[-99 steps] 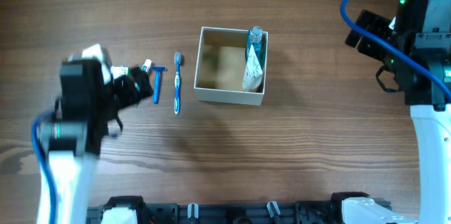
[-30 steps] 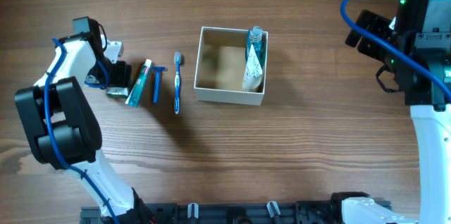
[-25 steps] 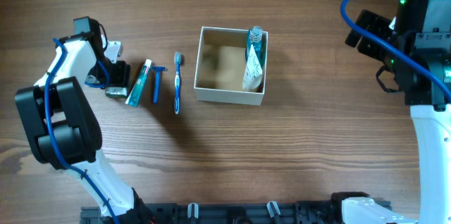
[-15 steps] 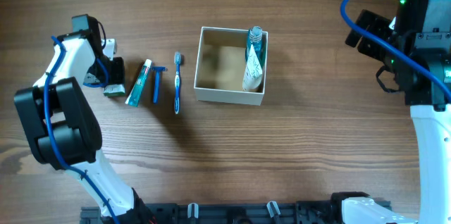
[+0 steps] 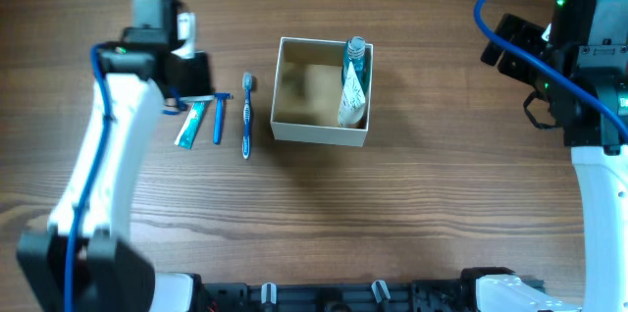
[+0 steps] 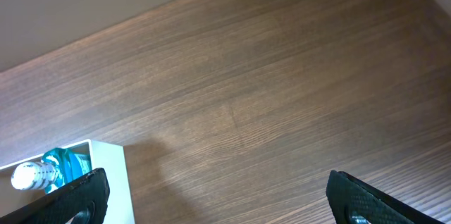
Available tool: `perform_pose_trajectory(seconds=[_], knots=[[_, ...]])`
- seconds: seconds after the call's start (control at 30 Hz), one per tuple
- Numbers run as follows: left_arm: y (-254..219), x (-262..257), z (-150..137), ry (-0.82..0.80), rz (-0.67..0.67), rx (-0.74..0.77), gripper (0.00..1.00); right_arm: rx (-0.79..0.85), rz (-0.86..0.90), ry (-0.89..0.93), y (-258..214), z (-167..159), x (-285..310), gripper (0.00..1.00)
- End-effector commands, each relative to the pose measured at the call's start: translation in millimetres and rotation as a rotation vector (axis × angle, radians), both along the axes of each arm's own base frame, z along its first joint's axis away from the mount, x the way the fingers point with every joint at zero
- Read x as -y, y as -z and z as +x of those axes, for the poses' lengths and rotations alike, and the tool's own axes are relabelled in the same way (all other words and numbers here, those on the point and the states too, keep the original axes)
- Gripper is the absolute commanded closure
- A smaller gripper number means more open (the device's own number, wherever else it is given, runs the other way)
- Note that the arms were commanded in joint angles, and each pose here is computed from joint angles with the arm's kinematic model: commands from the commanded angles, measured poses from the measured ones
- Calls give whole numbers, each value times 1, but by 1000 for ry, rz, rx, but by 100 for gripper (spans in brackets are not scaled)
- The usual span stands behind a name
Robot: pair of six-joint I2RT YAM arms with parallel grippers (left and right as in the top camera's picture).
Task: Pack container
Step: 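Carry the soap box into the box and release it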
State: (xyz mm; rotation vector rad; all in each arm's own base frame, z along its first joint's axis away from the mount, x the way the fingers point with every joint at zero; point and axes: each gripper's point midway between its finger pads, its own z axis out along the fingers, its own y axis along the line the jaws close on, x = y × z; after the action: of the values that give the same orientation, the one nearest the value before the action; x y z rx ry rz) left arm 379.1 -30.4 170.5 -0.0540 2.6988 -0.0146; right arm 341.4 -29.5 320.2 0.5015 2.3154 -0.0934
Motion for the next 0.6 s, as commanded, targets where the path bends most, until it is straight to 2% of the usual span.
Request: perform_pose_trajectory(seconds=[0.0,0.2,0.37,0.57], knots=[[-45,70,-5,56,-102,143,58,27,3,1,-9,0,0,0],[-35,154,1,181,-165,184,56,27,2,1,-9,0,0,0],[2,176,16,147,-193,135,55,27,2,1,-9,0,0,0],[54,199,30,178,-223,56,54,27,2,1,-9,0,0,0]])
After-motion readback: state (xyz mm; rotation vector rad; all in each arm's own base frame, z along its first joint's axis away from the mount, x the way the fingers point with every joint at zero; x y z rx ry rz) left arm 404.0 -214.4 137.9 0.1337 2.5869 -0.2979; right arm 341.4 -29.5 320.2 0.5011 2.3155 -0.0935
